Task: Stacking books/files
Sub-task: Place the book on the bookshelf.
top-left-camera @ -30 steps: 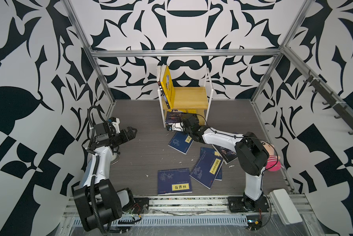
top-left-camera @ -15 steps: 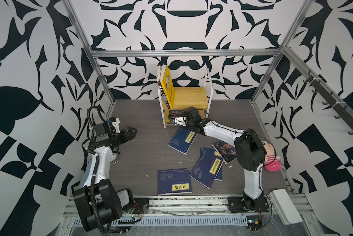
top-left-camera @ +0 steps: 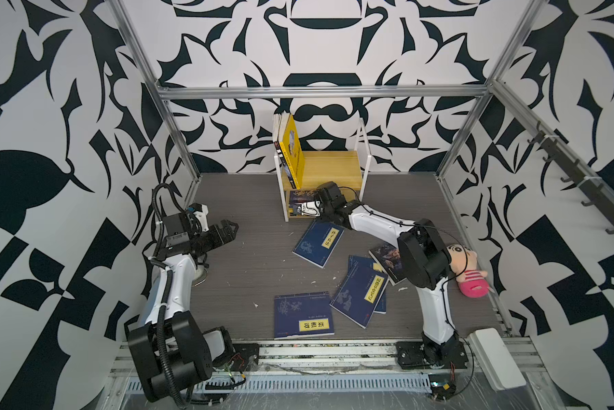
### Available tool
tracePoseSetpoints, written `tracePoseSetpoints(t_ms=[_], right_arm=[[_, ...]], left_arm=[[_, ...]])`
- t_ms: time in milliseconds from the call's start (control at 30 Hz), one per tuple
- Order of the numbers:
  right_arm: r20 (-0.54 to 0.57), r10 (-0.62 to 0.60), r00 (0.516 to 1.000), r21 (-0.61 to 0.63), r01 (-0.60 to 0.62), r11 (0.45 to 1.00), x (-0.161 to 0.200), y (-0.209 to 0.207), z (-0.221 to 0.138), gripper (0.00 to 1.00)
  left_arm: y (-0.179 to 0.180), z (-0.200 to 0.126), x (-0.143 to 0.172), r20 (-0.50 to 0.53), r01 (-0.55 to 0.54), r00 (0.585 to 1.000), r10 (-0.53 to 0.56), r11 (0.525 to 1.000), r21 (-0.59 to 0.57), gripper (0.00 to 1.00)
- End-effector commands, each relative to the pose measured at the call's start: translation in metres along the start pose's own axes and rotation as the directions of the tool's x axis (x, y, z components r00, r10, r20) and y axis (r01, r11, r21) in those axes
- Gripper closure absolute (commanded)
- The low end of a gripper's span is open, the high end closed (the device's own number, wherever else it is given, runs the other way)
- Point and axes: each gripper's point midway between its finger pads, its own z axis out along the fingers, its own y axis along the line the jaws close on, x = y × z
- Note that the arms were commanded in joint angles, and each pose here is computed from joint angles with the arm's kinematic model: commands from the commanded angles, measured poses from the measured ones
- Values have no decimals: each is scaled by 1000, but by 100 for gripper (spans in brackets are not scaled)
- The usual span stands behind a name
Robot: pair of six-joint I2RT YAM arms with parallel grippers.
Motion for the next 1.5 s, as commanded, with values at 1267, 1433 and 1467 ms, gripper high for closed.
tracePoseSetpoints(t_ms=[1267, 1433, 1467], right_arm=[[-17, 186, 982, -73, -187, 980, 5, -23, -3, 64], [-31, 188, 982, -61, -190, 980, 9, -24, 1, 66], [-39, 191, 981, -57, -193, 980, 12, -24, 2, 67]], left_arm=[[3, -2, 1, 9, 7, 1000, -7, 1000, 4, 0], [3, -1, 2, 8, 6, 1000, -6, 1000, 3, 0], [3, -2, 1, 11, 4, 1000, -4, 1000, 4, 0]])
